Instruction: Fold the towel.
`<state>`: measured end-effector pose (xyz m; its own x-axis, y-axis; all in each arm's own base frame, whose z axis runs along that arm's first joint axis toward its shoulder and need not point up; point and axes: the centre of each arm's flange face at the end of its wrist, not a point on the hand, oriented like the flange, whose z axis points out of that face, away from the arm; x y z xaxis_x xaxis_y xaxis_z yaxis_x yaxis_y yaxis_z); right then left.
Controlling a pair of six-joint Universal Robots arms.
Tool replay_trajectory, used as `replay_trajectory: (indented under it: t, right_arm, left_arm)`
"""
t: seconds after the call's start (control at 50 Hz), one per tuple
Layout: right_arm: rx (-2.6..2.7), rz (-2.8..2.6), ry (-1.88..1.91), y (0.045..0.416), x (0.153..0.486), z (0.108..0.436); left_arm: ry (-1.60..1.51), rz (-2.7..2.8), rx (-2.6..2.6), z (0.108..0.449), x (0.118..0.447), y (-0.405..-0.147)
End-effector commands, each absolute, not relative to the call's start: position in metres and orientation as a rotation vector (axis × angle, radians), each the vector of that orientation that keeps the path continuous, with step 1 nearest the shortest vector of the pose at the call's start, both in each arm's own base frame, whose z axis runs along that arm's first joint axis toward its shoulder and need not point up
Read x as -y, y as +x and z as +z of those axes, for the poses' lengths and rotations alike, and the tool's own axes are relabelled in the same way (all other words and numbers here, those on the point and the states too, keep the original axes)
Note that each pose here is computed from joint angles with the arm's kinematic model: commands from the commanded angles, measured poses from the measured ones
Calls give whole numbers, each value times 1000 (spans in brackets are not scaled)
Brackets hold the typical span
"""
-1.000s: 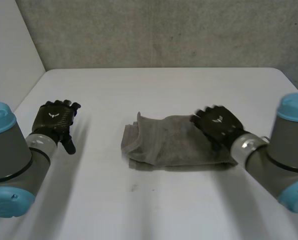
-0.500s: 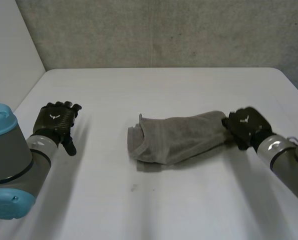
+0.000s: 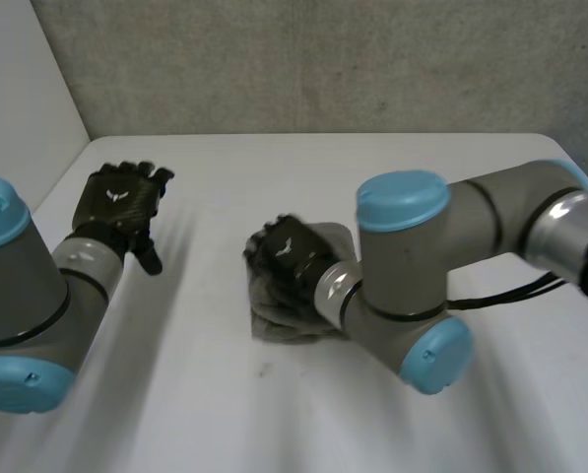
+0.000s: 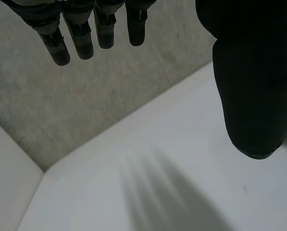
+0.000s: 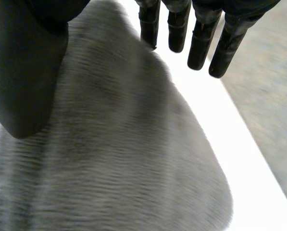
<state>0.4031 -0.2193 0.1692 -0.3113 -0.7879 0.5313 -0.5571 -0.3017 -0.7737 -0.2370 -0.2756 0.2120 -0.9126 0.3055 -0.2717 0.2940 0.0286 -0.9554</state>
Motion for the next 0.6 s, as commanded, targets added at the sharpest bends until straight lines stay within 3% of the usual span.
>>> replay_trajectory:
  t: [0.02,0.2,0.3,0.6]
  right_arm:
    - [-1853,-1810,-1169,354,245,225]
    - [-1936,-1770,-936,326,258,221]
    - [-2049,-1637,-917,319,269,193]
    - [-2204,-1424,-926,331,284,133]
  left_arm:
    - [-664,2108,2116,234,276,-266]
    - [-669,1940,2096,227,266,-303]
    - [-724,1765,2145,195,255,-334]
    - [-801,1571,2311,134,263,-347]
